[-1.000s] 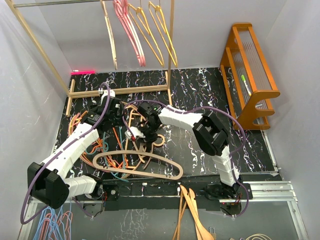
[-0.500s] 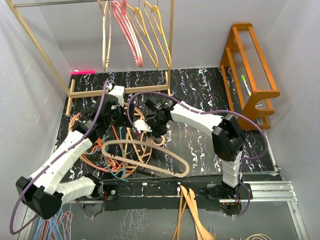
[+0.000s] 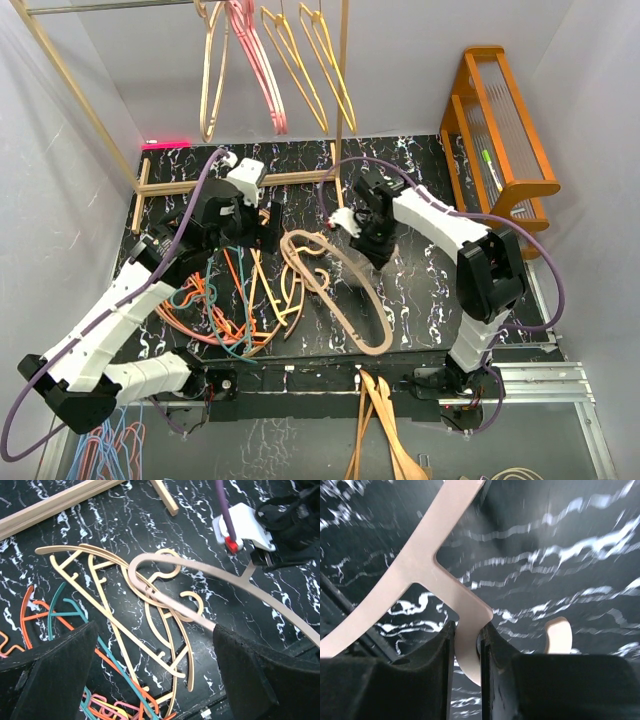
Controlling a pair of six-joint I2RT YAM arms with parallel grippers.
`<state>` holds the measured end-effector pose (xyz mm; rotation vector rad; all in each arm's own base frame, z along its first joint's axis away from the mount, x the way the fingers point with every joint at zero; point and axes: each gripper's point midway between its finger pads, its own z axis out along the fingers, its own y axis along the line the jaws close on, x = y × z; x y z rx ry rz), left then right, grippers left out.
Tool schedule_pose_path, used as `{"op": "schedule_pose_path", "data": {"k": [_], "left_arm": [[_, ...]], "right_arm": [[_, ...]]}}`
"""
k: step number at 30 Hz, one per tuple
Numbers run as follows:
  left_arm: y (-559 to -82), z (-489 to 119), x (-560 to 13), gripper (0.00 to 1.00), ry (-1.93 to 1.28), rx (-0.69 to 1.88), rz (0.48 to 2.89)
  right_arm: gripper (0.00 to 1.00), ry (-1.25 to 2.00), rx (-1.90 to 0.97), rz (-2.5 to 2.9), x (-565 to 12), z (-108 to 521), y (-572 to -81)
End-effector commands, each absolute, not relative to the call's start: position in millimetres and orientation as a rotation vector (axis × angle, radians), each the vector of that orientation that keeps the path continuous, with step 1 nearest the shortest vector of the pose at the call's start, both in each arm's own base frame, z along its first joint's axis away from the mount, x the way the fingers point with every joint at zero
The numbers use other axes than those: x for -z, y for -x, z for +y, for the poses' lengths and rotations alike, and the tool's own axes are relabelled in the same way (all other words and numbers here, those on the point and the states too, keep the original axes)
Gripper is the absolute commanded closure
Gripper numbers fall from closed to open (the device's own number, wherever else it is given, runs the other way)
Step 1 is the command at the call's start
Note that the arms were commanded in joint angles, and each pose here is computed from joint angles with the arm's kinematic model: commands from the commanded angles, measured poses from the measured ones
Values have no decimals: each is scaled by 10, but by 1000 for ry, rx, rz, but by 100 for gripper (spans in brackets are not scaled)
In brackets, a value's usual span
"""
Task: Organize the hangers
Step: Pick up the hanger at the center of the board.
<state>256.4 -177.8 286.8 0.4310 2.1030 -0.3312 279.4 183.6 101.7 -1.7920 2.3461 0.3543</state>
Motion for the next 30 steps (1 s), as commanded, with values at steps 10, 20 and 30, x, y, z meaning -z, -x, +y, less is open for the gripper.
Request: {"op": "schedule_pose_path", "data": {"k": [10, 20, 30], "left_arm": [[-1759, -2900, -2851, 3, -1012, 516, 2022], [-1270, -3503, -2777, 3, -1353, 461, 1792], [-1129, -4070, -2446, 3, -1533, 266, 1706]], "right_arm": [[92, 1189, -145, 2651, -1341, 1076, -3078], [92, 1184, -63, 2795, -1337, 903, -3260], [92, 1179, -101, 2786, -1342, 965, -3284]]}}
